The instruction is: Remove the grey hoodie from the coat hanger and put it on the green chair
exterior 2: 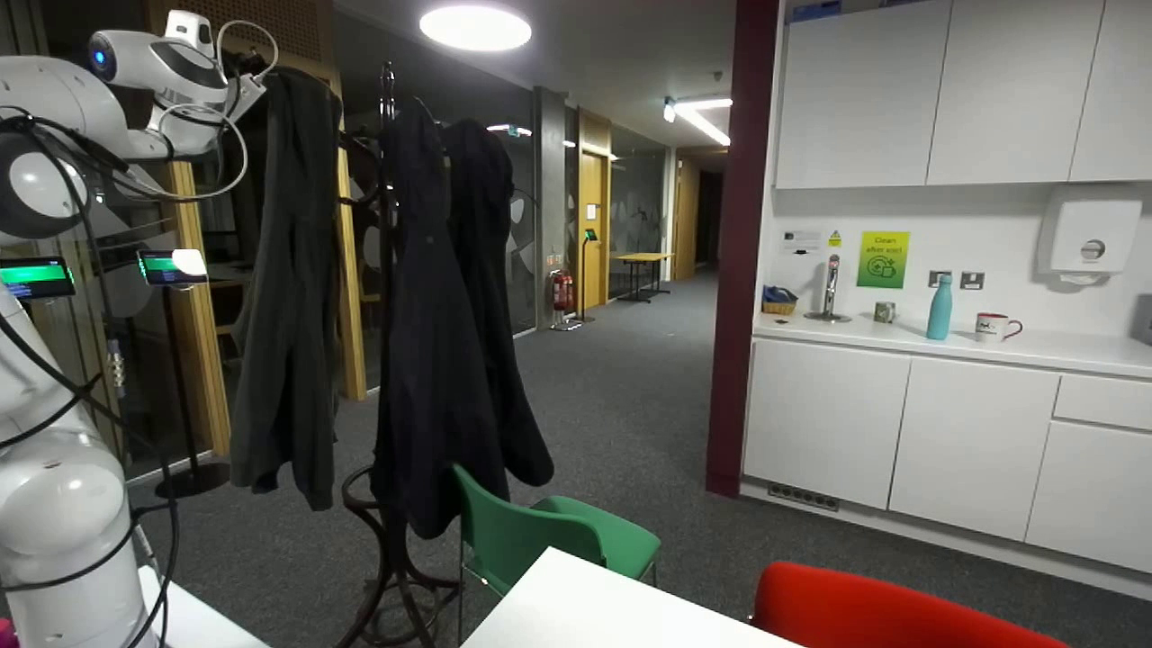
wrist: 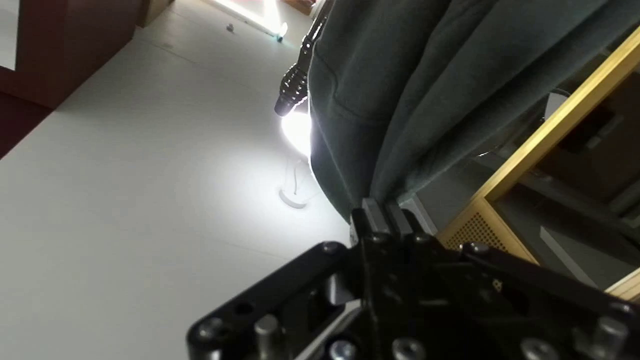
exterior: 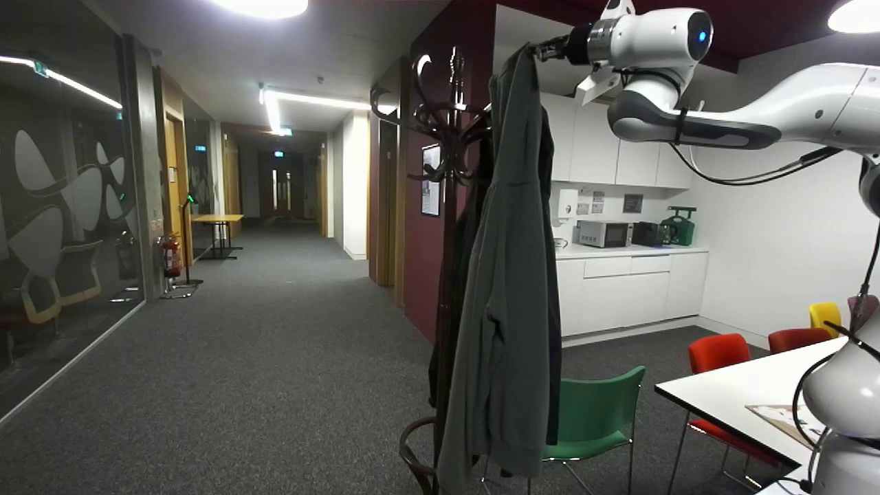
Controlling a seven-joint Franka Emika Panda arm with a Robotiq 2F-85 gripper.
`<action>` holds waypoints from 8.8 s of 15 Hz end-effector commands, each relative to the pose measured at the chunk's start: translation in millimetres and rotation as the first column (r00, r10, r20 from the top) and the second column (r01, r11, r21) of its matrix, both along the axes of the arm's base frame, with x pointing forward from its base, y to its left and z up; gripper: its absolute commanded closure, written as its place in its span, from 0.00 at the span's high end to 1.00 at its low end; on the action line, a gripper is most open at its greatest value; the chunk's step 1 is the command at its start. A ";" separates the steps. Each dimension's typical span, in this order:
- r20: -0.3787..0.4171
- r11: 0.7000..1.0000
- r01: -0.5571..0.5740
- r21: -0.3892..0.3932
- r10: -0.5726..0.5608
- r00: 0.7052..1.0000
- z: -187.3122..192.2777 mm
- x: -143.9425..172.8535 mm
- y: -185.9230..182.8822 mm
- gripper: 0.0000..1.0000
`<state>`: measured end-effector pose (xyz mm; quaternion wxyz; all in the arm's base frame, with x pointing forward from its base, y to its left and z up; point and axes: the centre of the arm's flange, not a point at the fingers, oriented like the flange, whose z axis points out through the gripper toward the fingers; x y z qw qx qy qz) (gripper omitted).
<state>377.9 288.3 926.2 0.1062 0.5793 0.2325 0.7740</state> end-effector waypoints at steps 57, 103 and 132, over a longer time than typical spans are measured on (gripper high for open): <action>-0.054 1.000 -0.008 -0.007 0.007 0.998 50.7 21.3 19.2 0.02; -0.618 0.876 0.470 -0.108 -0.429 0.659 -45.2 -50.1 -120.9 0.02; -0.602 0.747 0.659 -0.091 -0.569 0.561 -108.2 27.5 -356.9 0.02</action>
